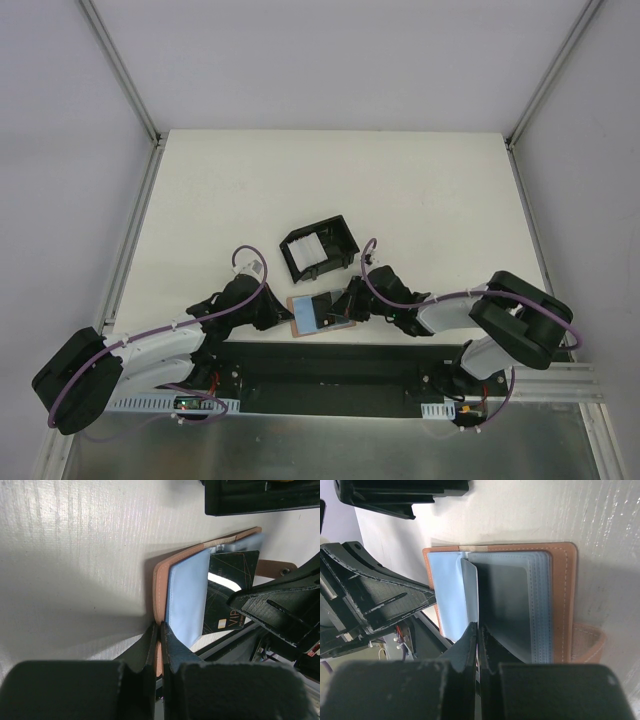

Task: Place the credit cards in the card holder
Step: Insert the credit card into the card holder.

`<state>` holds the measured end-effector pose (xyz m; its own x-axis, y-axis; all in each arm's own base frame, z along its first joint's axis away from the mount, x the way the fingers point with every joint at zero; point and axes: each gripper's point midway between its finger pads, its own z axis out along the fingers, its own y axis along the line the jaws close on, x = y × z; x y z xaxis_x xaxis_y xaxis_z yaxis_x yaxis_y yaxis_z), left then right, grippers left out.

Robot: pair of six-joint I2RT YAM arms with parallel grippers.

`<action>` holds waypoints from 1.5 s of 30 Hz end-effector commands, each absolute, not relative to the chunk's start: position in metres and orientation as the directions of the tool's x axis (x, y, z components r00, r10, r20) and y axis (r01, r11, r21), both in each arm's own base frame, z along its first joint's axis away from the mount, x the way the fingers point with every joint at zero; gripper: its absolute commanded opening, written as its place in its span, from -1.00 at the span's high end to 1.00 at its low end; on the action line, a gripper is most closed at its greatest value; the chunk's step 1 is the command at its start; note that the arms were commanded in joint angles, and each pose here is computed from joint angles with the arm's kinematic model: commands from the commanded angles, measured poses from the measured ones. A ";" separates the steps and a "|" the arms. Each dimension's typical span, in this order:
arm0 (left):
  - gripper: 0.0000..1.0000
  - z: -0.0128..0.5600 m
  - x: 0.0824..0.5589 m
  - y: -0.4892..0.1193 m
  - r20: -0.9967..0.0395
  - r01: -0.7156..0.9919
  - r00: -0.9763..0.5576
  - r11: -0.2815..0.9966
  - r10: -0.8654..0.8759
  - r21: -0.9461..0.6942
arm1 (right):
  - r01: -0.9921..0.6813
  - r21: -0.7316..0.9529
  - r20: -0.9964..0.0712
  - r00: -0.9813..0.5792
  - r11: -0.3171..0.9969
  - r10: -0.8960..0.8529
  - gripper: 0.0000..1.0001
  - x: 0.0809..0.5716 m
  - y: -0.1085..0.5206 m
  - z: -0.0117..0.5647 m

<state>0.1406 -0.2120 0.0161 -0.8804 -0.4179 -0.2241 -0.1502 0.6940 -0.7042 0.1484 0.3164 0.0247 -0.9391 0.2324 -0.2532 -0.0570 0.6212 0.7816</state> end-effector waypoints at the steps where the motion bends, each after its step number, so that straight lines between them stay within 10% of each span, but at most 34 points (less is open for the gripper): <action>1: 1.00 0.005 0.135 -0.204 -0.214 -0.170 -0.886 0.718 -0.411 -0.675 | -0.009 0.714 -0.223 -0.951 0.701 0.214 0.99 0.136 0.298 0.002; 45: 1.00 0.005 0.135 -0.203 -0.217 -0.171 -0.883 0.717 -0.415 -0.676 | -0.088 0.669 -0.238 -0.966 0.738 0.101 0.78 0.132 0.318 0.004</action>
<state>0.1406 -0.2119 0.0161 -0.8802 -0.4181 -0.2244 -0.1502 0.6941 -0.7040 0.1440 0.3313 0.0231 -0.9547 0.1816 -0.2359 -0.0645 0.6474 0.7594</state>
